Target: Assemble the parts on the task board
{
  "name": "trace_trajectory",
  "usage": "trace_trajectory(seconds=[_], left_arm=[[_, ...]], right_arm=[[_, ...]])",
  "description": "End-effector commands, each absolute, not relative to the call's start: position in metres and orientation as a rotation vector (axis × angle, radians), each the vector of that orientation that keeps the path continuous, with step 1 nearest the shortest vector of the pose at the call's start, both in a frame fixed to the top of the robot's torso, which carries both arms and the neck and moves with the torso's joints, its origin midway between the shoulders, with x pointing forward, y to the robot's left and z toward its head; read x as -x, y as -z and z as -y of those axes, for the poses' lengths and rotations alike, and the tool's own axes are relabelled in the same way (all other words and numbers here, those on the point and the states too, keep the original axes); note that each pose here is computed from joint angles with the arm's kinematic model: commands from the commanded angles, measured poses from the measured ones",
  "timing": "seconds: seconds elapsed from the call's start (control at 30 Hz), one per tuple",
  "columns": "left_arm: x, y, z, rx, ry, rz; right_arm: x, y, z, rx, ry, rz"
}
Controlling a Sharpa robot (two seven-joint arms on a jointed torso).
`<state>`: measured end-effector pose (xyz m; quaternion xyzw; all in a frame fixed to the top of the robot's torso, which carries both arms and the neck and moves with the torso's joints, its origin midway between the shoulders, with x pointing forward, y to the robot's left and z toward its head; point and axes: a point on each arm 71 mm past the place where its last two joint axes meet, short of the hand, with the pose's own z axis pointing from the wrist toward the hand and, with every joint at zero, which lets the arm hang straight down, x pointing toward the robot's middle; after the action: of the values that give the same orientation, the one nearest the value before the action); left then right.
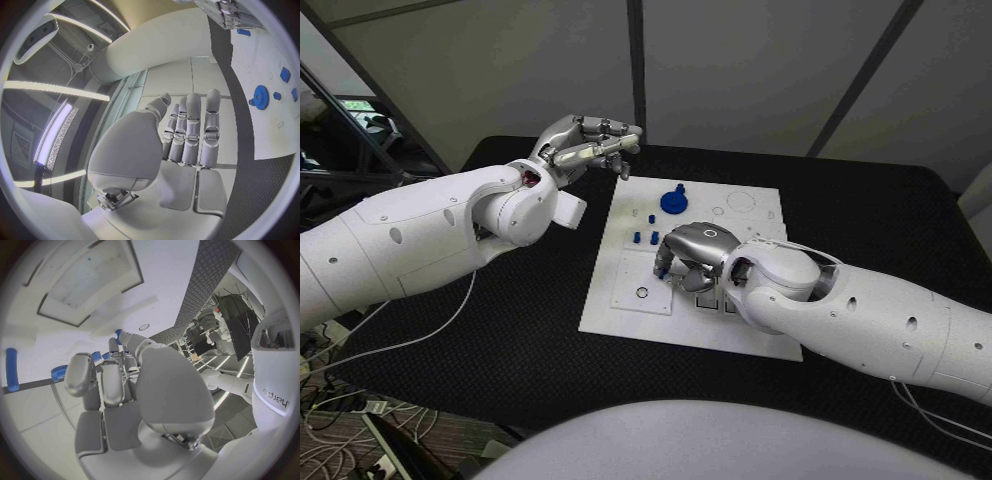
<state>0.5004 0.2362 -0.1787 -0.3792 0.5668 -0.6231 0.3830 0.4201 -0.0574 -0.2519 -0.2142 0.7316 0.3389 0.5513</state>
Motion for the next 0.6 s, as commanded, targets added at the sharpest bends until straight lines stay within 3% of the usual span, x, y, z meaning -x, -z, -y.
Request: trace_trajectory(seconds=[0.03, 0.6], left_arm=[[-0.5006, 0.1775, -0.2350, 0.967, 1.606, -1.448], [-0.5011, 0.1790, -0.2356, 0.974, 1.601, -1.466]], right_arm=[[-0.4183, 0.2552, 0.0562, 0.533, -0.789, -1.747], [-0.4167, 0.2485, 0.0590, 0.493, -0.799, -1.668]])
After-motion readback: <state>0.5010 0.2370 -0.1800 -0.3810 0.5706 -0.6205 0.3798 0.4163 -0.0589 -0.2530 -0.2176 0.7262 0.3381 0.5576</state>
